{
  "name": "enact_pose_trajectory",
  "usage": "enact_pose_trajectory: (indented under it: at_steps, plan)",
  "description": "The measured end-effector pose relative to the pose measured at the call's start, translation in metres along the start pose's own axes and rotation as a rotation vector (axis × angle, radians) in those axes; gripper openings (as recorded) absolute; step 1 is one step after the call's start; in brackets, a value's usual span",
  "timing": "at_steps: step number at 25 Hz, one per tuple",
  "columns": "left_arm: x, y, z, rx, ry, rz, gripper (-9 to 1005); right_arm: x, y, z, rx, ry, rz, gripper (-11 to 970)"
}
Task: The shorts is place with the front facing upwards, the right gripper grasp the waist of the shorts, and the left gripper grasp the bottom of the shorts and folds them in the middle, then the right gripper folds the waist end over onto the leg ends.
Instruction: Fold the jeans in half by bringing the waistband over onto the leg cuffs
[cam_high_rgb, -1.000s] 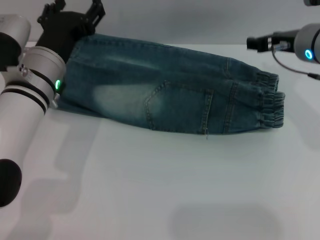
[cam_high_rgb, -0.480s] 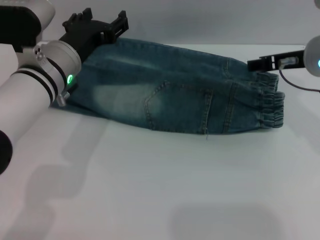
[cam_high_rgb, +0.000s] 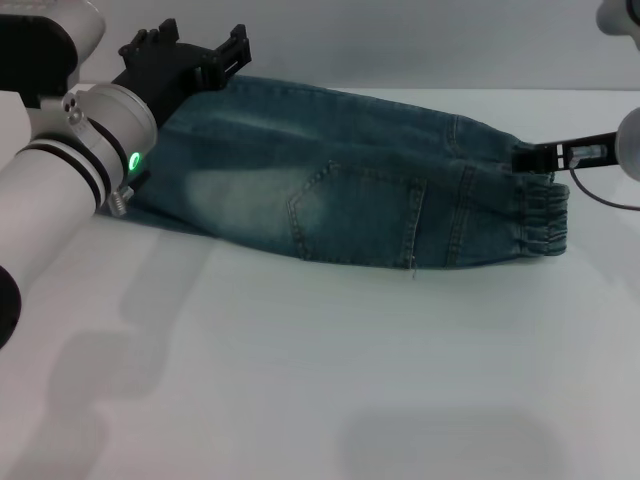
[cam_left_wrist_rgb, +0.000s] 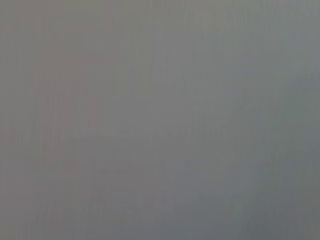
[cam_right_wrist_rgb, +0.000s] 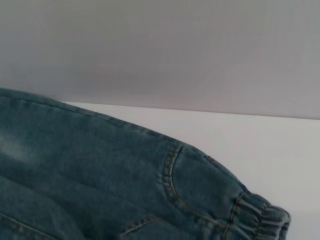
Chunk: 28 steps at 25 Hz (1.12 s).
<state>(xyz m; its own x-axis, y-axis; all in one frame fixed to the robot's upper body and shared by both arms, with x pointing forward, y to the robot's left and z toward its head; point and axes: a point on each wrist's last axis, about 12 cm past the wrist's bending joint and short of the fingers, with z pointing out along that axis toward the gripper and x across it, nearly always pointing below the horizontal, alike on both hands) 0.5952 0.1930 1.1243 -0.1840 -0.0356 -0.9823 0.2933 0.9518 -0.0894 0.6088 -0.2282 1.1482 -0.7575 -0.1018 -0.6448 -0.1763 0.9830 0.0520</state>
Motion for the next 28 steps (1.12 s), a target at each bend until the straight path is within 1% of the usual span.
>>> enact_pose_trajectory:
  at_steps: [4,13,16,20,24,28]
  plan:
    - [0.000,0.000,0.000,0.000,0.000,0.000,859,0.004,0.000,0.005,-0.002,0.016,0.007,637]
    - [0.001,-0.001,0.003,0.006,0.010,0.007,859,0.003,0.009,0.002,-0.048,0.003,0.018,637]
    - [0.000,-0.002,0.004,0.008,0.010,0.008,859,0.004,0.014,0.003,-0.063,0.010,0.005,637]
    - [0.000,-0.002,0.004,0.009,0.011,0.008,859,0.004,0.018,0.005,-0.067,0.015,-0.008,638]
    - [0.001,-0.002,0.004,0.008,0.014,0.009,859,0.005,0.018,0.006,-0.067,0.020,-0.010,638]
    - [0.001,-0.003,0.005,0.010,0.013,0.010,859,0.007,0.015,0.012,-0.058,0.041,-0.002,637]
